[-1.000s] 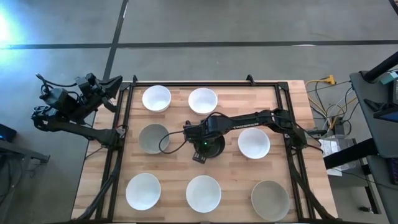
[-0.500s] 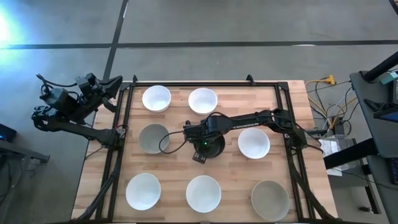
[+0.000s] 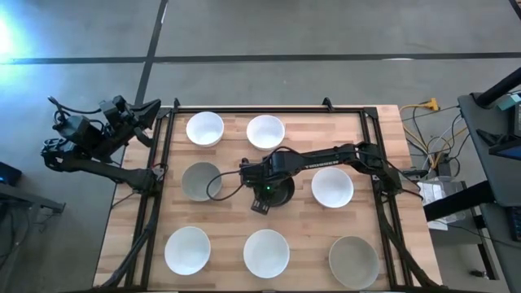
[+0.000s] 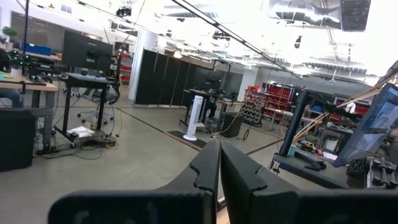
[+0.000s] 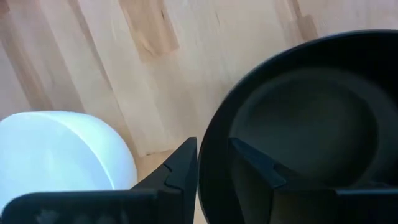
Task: Nest bowls inside each other
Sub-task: Stack the black bowl on the gray bowl, then stack the white bowl on the black bowl
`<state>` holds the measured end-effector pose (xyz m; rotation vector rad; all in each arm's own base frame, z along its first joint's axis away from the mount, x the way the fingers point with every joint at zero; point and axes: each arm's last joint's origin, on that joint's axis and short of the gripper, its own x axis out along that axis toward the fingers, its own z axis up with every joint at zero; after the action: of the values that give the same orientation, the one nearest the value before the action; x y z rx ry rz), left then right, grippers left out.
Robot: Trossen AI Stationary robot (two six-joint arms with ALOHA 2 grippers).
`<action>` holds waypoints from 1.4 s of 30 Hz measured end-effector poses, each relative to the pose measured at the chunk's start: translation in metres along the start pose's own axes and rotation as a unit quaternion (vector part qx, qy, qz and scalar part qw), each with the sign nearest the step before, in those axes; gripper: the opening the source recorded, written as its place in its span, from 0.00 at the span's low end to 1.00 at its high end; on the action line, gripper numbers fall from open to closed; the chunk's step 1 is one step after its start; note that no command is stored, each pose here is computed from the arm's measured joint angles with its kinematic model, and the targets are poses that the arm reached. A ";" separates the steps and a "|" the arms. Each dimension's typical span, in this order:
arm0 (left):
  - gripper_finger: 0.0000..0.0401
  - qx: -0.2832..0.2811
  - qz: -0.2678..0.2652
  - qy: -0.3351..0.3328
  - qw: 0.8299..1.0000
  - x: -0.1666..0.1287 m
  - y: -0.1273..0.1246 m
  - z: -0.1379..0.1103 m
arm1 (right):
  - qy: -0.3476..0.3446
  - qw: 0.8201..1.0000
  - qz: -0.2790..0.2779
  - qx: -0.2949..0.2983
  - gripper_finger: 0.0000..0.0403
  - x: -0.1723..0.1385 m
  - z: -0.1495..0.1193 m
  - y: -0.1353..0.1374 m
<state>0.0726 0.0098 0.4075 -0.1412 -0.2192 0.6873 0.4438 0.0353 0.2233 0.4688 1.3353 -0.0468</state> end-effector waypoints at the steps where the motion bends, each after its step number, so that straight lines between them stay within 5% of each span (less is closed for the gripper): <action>1: 0.00 0.000 0.000 0.000 1.000 0.000 0.000 0.000 | 0.000 1.000 0.000 0.000 0.21 0.000 0.000 0.000; 16: 0.00 0.000 0.000 0.000 1.000 0.000 0.000 0.000 | 0.013 1.000 -0.010 0.008 0.21 0.007 -0.004 -0.004; 24: 0.00 0.000 0.000 0.000 1.000 0.000 0.000 0.000 | -0.032 0.999 0.011 0.002 0.21 -0.021 0.006 0.007; 29: 0.00 0.000 0.000 0.000 1.000 0.000 0.000 0.000 | -0.093 0.996 0.018 -0.005 0.21 -0.056 0.018 0.011; 37: 0.00 0.007 0.000 0.003 1.000 0.000 0.000 -0.001 | -0.259 0.963 -0.073 -0.037 0.21 -0.154 0.013 0.000; 42: 0.00 0.099 -0.010 0.022 0.995 0.002 -0.002 -0.006 | -0.327 0.938 -0.112 -0.035 0.21 -0.215 -0.016 -0.015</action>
<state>0.0769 0.0087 0.4021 0.0350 -0.1093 0.6817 0.3714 -0.0223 0.4188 0.2061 0.7223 -0.3169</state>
